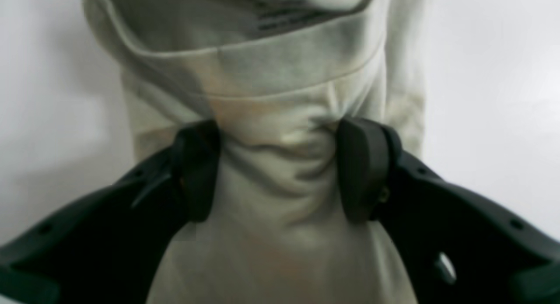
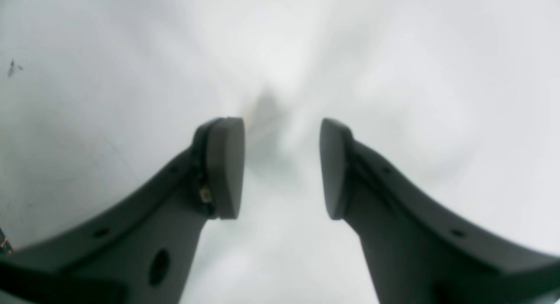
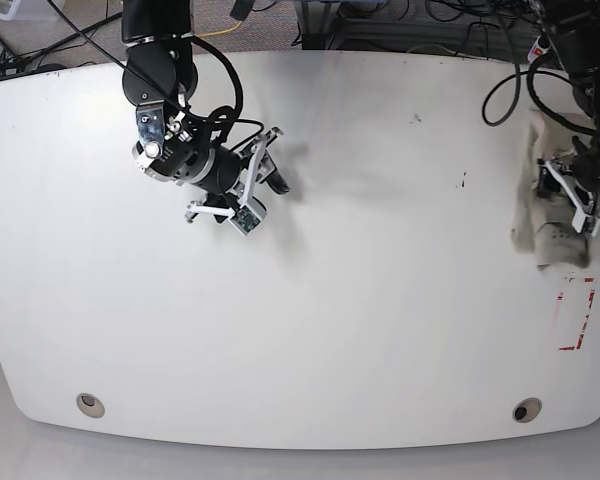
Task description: Fold the T-shirt properly
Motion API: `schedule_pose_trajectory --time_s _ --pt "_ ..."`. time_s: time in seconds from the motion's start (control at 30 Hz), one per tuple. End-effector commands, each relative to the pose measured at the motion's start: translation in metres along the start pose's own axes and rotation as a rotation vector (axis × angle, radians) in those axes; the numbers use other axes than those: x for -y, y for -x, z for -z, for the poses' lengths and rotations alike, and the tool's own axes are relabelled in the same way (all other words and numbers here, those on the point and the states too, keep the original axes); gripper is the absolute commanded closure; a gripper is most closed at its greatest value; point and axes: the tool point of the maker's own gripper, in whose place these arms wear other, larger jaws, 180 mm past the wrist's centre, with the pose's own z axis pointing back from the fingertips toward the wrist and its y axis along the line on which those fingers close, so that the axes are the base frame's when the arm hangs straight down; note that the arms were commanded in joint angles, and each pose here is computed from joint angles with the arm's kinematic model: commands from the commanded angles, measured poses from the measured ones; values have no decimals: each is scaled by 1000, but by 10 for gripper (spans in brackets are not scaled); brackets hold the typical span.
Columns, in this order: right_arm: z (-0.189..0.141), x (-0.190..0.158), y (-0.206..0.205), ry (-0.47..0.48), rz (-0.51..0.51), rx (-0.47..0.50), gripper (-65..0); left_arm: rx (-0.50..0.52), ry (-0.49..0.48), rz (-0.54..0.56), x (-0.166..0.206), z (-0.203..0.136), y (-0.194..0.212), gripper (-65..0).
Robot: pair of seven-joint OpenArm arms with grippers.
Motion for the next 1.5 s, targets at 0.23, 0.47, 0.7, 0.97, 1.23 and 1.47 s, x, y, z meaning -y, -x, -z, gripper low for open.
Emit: schedule_pose_trajectory --time_s 0.23,0.47,0.7,0.97,1.23,1.47 --pt "-7 1 -17 11 -16 65 -260 -77 -157 -25 -93 -33 32 -386" --pt "-9 -2 -14 13 -18 61 -260 3 -211 -3 -128 -50 -6 -386" --pt "-13 5 -17 45 -27 127 -260 116 -255 71 -130 -67 -58 -385" --pt "-18 28 -7 185 -34 296 -260 344 -229 117 -64 -60 -105 -388" --pt "-48 78 29 406 98 462 -262 644 -194 18 15 -41 -113 -389" --pt "-81 77 84 508 163 439 -262 713 -172 -39 82 -54 -72 -389"
